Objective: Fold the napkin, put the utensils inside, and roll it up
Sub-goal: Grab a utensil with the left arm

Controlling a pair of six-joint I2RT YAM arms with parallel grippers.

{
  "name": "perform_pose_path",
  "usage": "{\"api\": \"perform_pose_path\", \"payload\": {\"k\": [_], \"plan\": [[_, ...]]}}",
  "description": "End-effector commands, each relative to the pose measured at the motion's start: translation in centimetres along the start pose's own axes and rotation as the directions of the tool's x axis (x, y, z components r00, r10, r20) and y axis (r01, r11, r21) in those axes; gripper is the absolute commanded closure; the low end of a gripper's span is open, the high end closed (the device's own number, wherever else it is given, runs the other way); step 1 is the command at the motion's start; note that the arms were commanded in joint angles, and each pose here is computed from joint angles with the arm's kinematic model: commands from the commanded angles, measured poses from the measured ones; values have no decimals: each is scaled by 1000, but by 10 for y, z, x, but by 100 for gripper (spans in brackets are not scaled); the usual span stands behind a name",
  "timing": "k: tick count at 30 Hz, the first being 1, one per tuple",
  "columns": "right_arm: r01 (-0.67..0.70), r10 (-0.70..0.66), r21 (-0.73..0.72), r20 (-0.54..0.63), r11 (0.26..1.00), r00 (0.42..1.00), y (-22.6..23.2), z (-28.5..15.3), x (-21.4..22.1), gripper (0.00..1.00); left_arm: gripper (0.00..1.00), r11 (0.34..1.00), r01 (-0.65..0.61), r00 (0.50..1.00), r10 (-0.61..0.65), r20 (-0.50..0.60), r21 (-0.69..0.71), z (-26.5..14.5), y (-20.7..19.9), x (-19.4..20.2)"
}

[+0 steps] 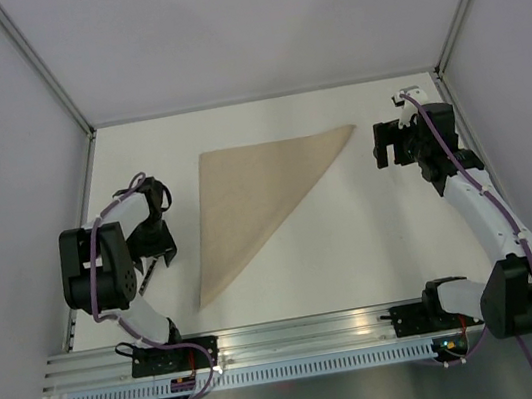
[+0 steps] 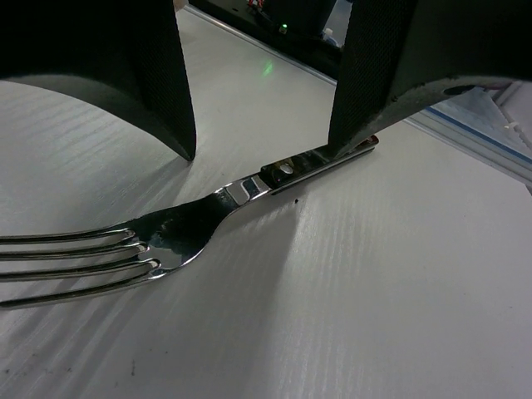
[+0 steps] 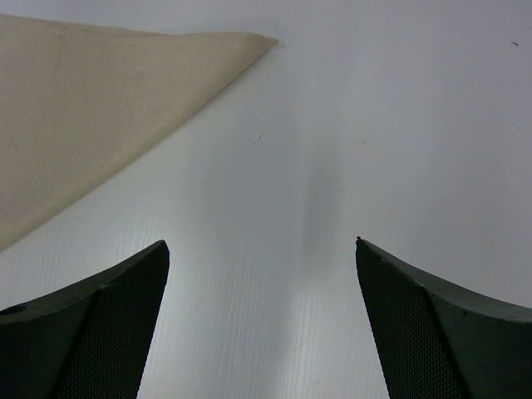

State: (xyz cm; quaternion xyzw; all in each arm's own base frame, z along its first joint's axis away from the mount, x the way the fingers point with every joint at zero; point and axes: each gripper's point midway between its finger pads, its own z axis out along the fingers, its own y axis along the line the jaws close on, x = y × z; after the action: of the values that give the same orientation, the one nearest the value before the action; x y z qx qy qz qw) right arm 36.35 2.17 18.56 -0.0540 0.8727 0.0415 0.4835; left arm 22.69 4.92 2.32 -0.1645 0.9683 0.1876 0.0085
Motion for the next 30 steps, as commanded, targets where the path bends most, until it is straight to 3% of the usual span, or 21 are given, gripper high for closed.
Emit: {"api": "perform_pose_path", "payload": {"k": [1, 11, 21, 30], "plan": [[3, -3, -6, 8, 1000, 1000, 0, 1, -4, 2, 31, 999, -41, 999, 40, 11, 36, -5, -5, -13], [7, -7, -6, -1, 1000, 1000, 0, 3, -2, 2, 41, 998, -28, 999, 30, -37, 64, 3, -9, -19], [7, -7, 1, -18, 1000, 1000, -2, 6, 3, 2, 62, 994, -38, 999, 41, -27, 104, 7, -21, -32], [7, -7, 14, -26, 1000, 1000, -5, 8, 4, 2, 74, 989, -47, 999, 48, -3, 137, 6, -31, -49]]}}
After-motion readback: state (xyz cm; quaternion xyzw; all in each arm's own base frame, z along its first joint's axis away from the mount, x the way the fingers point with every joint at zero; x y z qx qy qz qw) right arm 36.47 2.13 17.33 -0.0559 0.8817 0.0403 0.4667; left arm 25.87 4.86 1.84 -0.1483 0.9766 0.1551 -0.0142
